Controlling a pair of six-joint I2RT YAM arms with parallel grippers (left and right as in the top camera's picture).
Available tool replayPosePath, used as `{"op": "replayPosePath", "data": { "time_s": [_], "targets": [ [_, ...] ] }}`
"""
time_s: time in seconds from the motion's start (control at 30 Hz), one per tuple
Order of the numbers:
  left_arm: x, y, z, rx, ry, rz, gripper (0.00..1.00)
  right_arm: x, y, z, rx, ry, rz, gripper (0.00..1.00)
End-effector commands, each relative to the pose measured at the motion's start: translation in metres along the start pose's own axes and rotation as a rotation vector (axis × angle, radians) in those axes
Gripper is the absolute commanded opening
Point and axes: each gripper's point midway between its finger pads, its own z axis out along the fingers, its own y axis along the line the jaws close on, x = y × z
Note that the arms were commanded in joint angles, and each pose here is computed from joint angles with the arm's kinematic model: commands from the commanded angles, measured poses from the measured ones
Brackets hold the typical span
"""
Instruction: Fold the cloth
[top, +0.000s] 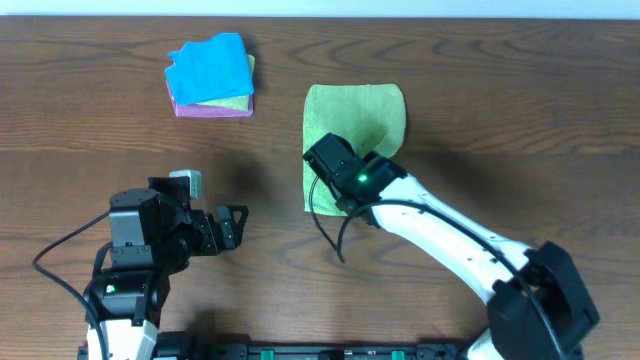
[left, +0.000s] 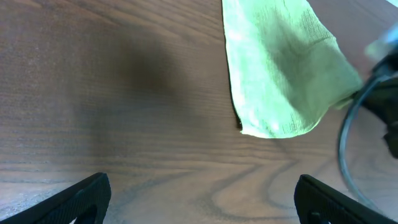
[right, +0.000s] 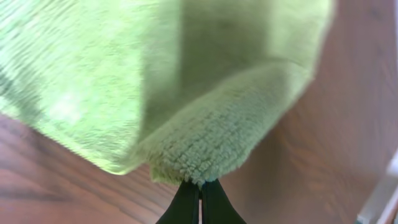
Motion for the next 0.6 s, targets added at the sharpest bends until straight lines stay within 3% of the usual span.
{"op": "replayPosePath", "data": {
  "time_s": [0.0, 0.3, 0.47, 0.57],
  "targets": [
    [-0.01, -0.005, -0.005, 0.003, -0.026, 0.016, 0.95, 0.003, 0.035, 0.019, -0.133, 0.037, -0.133, 0.01],
    [-0.01, -0.005, -0.005, 0.002, -0.027, 0.017, 0.95, 0.011, 0.102, 0.068, -0.24, 0.128, -0.232, 0.01],
    [-0.011, -0.004, -0.005, -0.006, -0.029, 0.017, 0.96, 0.007, 0.109, 0.062, -0.191, 0.137, -0.076, 0.14],
    [-0.011, -0.001, -0.005, -0.023, -0.033, 0.016, 0.96, -0.004, 0.109, 0.05, -0.185, 0.097, 0.04, 0.27]
  ]
}}
